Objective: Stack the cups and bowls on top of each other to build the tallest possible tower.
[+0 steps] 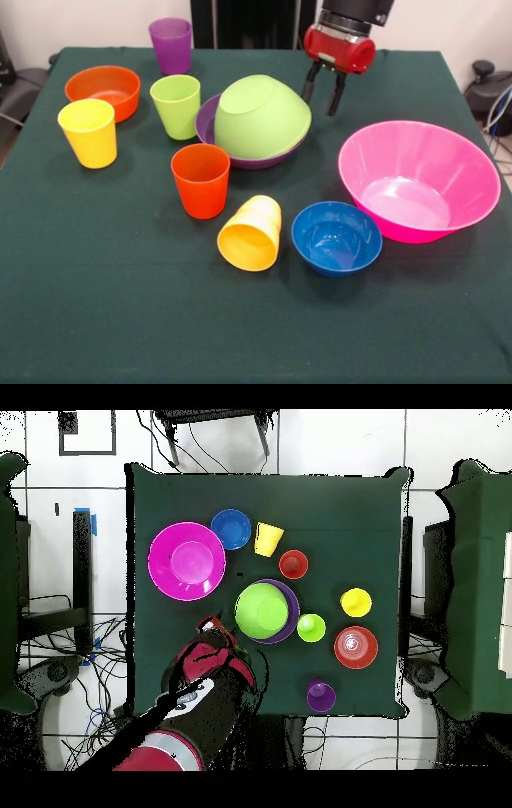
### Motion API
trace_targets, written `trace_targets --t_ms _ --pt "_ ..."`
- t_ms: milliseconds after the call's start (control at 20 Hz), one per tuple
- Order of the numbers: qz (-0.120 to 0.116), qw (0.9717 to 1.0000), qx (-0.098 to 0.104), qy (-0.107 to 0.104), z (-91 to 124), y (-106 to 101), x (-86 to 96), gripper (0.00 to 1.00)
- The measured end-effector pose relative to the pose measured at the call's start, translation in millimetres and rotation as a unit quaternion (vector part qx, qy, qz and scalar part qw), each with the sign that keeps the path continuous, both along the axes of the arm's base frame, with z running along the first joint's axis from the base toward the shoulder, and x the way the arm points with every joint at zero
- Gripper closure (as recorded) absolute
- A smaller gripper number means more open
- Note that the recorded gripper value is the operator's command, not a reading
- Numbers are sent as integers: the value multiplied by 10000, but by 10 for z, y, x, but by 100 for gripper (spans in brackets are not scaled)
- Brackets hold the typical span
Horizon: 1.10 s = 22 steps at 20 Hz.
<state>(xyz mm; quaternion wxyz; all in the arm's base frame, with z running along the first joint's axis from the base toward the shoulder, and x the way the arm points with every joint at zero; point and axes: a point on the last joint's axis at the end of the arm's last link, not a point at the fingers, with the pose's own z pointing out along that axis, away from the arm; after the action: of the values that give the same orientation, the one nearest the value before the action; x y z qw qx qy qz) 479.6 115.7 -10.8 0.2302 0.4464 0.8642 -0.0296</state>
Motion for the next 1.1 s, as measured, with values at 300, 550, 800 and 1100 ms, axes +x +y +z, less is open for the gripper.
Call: trace_targets --t_ms 300,550,800,1100 --pt "3 10000 -9 7 5 82 153 0" --pt "-54 9999 -27 133 10 131 213 0" --pt "-87 9998 -9 161 12 201 291 0" --pt "-122 9999 16 116 33 300 382 0"
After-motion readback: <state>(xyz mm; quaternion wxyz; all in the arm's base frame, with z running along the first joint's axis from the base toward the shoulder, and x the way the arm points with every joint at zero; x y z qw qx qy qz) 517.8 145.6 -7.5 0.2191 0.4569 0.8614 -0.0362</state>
